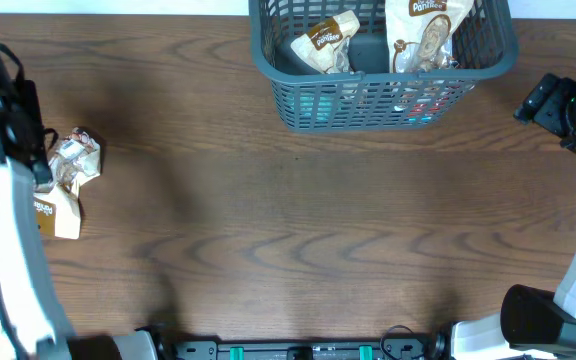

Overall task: Pack container
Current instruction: 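Lower the left gripper and grasp the brown-and-cream Pantree bag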

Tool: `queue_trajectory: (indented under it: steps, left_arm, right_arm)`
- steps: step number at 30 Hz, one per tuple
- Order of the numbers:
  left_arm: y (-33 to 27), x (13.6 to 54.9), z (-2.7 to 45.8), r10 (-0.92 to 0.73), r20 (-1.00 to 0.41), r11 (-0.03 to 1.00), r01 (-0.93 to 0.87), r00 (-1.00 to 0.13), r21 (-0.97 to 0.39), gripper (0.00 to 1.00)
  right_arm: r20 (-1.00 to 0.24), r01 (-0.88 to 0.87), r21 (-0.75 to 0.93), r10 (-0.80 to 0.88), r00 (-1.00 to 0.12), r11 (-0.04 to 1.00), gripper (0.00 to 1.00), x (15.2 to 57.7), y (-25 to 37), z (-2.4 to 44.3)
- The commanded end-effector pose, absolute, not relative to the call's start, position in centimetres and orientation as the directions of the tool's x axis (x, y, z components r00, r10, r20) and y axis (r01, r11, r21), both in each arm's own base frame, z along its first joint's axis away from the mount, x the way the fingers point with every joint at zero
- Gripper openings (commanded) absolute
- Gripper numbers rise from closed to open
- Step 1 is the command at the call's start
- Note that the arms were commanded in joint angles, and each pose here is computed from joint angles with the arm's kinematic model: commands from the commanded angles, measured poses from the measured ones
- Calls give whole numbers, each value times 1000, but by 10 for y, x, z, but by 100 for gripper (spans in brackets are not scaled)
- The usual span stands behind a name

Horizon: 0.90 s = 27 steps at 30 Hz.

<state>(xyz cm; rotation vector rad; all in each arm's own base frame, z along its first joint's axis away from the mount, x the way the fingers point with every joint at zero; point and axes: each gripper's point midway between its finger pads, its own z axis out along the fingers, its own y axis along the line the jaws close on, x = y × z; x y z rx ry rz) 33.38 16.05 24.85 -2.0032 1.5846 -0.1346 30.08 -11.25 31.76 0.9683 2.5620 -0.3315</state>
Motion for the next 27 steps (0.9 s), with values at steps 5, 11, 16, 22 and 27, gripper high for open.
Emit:
queue_trajectory:
  steps: [5,11,16,22,27]
  left_arm:
    - [158,356,178,-879,-24,-435,-821,477,-371,99]
    - [166,369,142,-869,-27,-462,-831,493,-310,99]
    - [181,362,121,-851,-63,-491,-832,522,-259,99]
    - [199,349,103,-826,-85,-532,-821,557,-208,99]
    - [201,345,86,-846,-99,-507,-848,524,-155,99]
  right_arm:
    - [-435,688,-93,592,-678,719,99,300,-117,318]
    - [-435,688,-93,592,-678,719,99,300,-117,318]
    - [-435,688,-93,592,-678,719,99,300,-117,318]
    - [-435,688,-93,592,-678,719,99,300,-117,318]
    - [-435,688,-93,592,-678,719,99,300,-117,318]
